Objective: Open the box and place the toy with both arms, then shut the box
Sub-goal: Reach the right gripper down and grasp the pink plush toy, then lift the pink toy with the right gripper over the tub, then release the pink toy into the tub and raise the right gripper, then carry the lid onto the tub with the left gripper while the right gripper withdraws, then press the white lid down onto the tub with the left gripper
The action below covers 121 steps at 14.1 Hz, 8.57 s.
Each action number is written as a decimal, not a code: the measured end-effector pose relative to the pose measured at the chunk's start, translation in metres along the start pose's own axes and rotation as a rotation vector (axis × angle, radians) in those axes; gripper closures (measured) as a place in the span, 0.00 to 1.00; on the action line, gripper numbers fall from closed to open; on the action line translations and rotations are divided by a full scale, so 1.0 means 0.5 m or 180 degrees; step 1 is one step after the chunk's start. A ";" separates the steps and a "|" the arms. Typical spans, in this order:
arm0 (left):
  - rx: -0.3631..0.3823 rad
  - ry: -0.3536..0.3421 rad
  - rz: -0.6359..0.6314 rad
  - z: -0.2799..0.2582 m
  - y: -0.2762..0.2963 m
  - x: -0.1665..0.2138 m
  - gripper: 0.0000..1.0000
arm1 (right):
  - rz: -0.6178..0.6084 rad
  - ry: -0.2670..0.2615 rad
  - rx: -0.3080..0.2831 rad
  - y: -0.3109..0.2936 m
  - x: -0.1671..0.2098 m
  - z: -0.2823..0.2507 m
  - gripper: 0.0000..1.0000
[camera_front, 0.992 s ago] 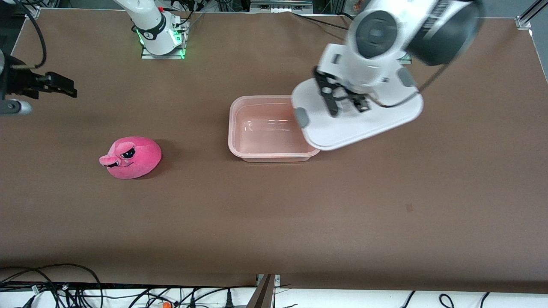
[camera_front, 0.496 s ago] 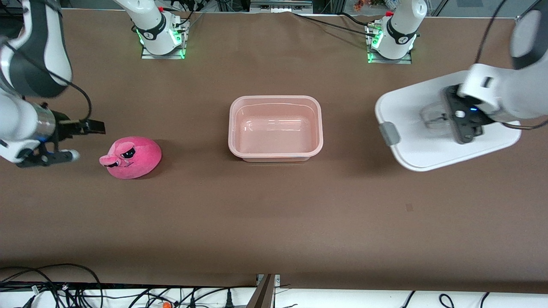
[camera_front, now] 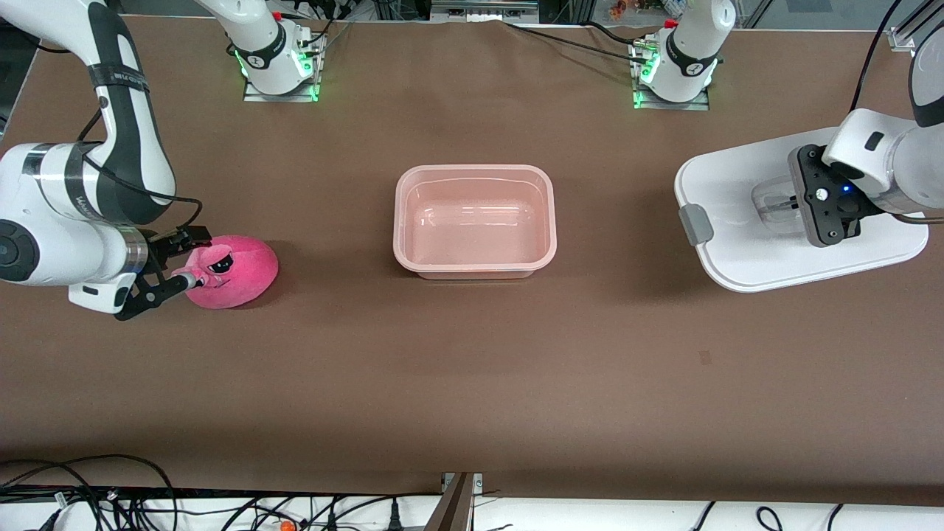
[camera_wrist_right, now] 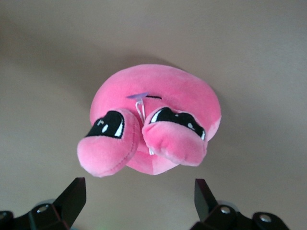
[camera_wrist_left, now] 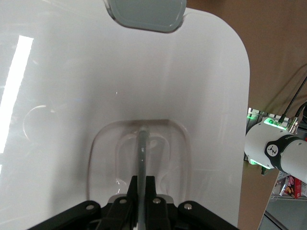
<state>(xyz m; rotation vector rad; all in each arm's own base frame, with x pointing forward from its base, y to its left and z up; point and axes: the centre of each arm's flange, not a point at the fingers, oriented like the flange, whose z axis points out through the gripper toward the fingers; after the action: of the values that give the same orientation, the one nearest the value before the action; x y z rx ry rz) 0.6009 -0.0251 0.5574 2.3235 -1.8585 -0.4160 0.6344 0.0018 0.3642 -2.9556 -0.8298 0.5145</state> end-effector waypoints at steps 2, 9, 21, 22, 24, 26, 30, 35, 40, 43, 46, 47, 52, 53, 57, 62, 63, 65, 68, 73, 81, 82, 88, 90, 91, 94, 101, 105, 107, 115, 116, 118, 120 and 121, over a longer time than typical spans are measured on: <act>-0.0019 0.0002 0.0068 0.006 -0.006 -0.007 0.93 | -0.0136 -0.0033 0.0022 0.011 -0.008 0.020 0.00; -0.0059 -0.0002 0.0230 0.019 -0.015 -0.003 0.93 | -0.0365 0.0048 -0.0032 0.033 -0.012 0.064 0.00; -0.0101 0.0008 0.0271 0.032 -0.028 -0.018 0.93 | -0.0531 0.0283 0.0018 -0.014 0.042 0.111 0.77; -0.0102 0.0010 0.0265 0.032 -0.029 -0.021 0.93 | -0.0539 0.0314 0.0025 -0.019 0.046 0.104 0.81; -0.0103 0.0012 0.0259 0.032 -0.030 -0.024 0.93 | -0.0592 0.0344 0.0032 -0.034 0.053 0.076 0.86; -0.0103 0.0013 0.0259 0.032 -0.030 -0.024 0.93 | -0.0721 0.0247 0.0127 -0.077 0.057 0.019 0.91; -0.0104 0.0015 0.0252 0.032 -0.031 -0.027 0.93 | -0.1180 0.0144 0.0260 -0.247 0.072 -0.138 0.91; -0.0107 0.0019 0.0238 0.033 -0.032 -0.032 0.93 | -0.1593 0.0148 0.0234 -0.491 0.098 -0.205 0.91; -0.0118 0.0024 0.0227 0.034 -0.033 -0.039 0.93 | -0.1958 0.0078 -0.0209 -0.690 0.126 -0.204 0.91; -0.0127 0.0025 0.0222 0.035 -0.034 -0.042 0.93 | -0.2229 -0.0072 -0.0603 -0.794 0.143 -0.168 0.91; -0.0135 0.0026 0.0219 0.037 -0.035 -0.043 0.93 | -0.2341 -0.0164 -0.0782 -0.834 0.161 -0.133 0.91; -0.0137 0.0026 0.0217 0.037 -0.036 -0.044 0.93 | -0.2352 -0.0138 -0.0792 -0.836 0.167 -0.129 0.91; -0.0147 0.0027 0.0216 0.040 -0.038 -0.046 0.93 | -0.2456 0.0074 -0.0827 -0.885 0.200 -0.106 0.91; -0.0153 0.0026 0.0216 0.040 -0.037 -0.047 0.93 | -0.2409 0.0137 -0.0834 -0.900 0.205 -0.102 0.86; -0.0179 0.0021 0.0219 0.042 -0.036 -0.046 0.93 | -0.1919 0.0474 -0.0850 -1.019 0.195 -0.126 0.49; -0.0189 0.0019 0.0221 0.043 -0.035 -0.047 0.93 | -0.1417 0.0642 -0.0824 -1.093 0.152 -0.200 0.00; -0.0191 0.0019 0.0221 0.043 -0.035 -0.047 0.93 | -0.1356 0.0593 -0.0835 -1.079 0.147 -0.212 0.00; -0.0196 0.0017 0.0226 0.043 -0.035 -0.045 0.93 | -0.1143 0.0497 -0.0877 -1.021 0.146 -0.236 0.00; -0.0270 0.0074 0.0265 0.046 -0.028 -0.034 0.93 | -0.0611 0.0463 -0.0909 -0.837 0.149 -0.294 0.00; -0.0381 0.0065 0.0662 0.045 0.026 0.109 0.93 | 0.0431 0.0486 -0.0156 -0.395 0.089 -0.353 0.00; -0.0488 0.0080 0.0604 0.168 0.213 0.623 0.93 | 0.1170 0.0527 0.0182 -0.104 -0.047 -0.371 0.00; -0.0461 0.0140 0.0593 0.193 0.220 0.669 0.93 | 0.1238 0.0561 0.0160 -0.092 -0.069 -0.387 0.00; -0.0123 0.0459 0.0626 0.316 0.278 0.891 0.93 | 0.1517 0.0535 -0.0088 -0.083 -0.205 -0.438 0.00; -0.0090 0.0496 0.0642 0.362 0.281 0.929 0.93 | 0.1704 0.0550 -0.0150 -0.050 -0.264 -0.449 0.00; -0.0087 0.0508 0.0640 0.379 0.276 0.939 0.93 | 0.1774 0.0577 -0.0154 -0.038 -0.292 -0.457 0.00; -0.0087 0.0512 0.0629 0.424 0.264 0.958 0.93 | 0.1804 0.0534 -0.0135 -0.042 -0.317 -0.446 0.00; -0.0051 0.0532 0.0610 0.417 0.255 0.956 0.93 | 0.1784 0.0487 -0.0120 -0.044 -0.307 -0.433 0.00; -0.0049 0.0534 0.0607 0.418 0.254 0.956 0.93 | 0.1769 0.0490 -0.0112 -0.049 -0.304 -0.433 0.00; -0.0048 0.0535 0.0607 0.418 0.253 0.956 0.93 | 0.1757 0.0496 -0.0094 -0.051 -0.302 -0.433 0.00; 0.0005 0.0566 0.0597 0.414 0.246 0.955 0.93 | 0.1730 0.0498 -0.0071 -0.059 -0.297 -0.433 0.00; 0.0012 0.0571 0.0595 0.413 0.245 0.955 0.93 | 0.1729 0.0499 -0.0068 -0.060 -0.297 -0.433 0.00; 0.0023 0.0580 0.0586 0.412 0.243 0.954 0.93 | 0.1729 0.0499 -0.0067 -0.060 -0.297 -0.433 0.00; 0.0036 0.0591 0.0576 0.411 0.240 0.954 0.93 | 0.1723 0.0505 -0.0049 -0.061 -0.296 -0.433 0.00; 0.0036 0.0591 0.0576 0.411 0.240 0.954 0.93 | 0.1718 0.0510 -0.0035 -0.062 -0.295 -0.433 0.00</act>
<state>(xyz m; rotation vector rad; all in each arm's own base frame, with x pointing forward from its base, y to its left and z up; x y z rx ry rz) 0.5232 -0.5026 0.3335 2.0957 -1.9603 -0.1623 0.5700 -0.0338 0.6176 -3.1582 -0.0094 0.2728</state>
